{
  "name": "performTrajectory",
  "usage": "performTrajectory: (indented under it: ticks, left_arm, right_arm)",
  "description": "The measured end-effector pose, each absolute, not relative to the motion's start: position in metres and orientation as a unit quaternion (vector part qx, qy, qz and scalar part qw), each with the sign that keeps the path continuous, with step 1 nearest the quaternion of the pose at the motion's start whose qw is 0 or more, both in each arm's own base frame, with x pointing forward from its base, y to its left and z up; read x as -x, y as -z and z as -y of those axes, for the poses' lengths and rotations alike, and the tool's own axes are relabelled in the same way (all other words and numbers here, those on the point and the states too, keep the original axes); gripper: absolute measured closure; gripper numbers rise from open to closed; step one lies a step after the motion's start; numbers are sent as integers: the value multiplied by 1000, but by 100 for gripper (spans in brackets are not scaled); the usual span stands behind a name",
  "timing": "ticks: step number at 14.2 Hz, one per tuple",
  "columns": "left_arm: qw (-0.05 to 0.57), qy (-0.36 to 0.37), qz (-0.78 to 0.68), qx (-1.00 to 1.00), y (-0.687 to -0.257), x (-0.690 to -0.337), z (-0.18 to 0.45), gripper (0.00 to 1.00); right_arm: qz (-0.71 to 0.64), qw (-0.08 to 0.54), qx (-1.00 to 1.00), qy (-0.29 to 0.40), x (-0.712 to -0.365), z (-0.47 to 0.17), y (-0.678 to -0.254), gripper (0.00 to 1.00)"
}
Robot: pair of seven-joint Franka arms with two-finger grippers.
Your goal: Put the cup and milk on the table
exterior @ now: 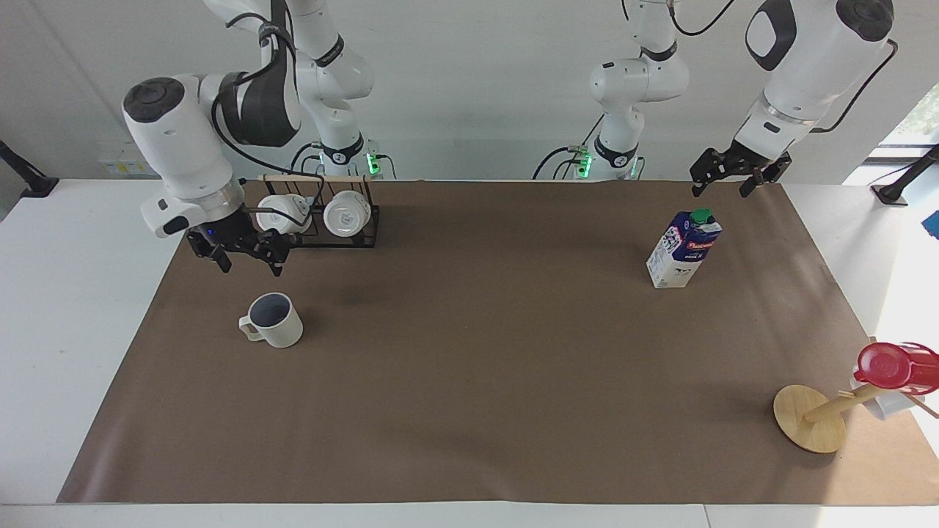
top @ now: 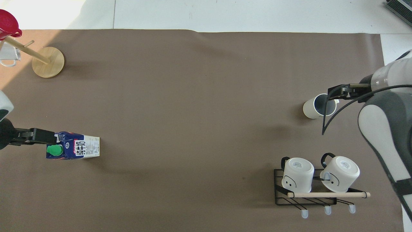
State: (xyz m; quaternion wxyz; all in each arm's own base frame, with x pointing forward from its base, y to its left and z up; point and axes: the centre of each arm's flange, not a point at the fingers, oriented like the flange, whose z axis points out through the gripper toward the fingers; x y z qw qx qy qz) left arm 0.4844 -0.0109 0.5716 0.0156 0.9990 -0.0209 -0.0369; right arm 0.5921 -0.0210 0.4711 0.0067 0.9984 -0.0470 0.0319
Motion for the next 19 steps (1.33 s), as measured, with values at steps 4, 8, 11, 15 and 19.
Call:
performTrajectory:
  ticks: [4,8,11,15,19]
  left_arm:
    - [15,34,20,-999,-563,-484,11,0]
    - [15,34,20,-999,-556,-484,11,0]
    - [15,32,20,-999,-553,-485,10,0]
    - [15,29,19,-999,-537,-485,10,0]
    - [15,30,20,-999,-527,-485,10,0]
  right_arm:
    - [42,6,-998,-37,-584,17,-418,0]
    - [38,6,-998,-40,-593,14,-388,0]
    - [34,7,-999,-42,-599,12,-369,0]
    - [31,6,-999,-34,-602,8,-348,0]
    - [29,6,-999,-33,-605,8,-336,27]
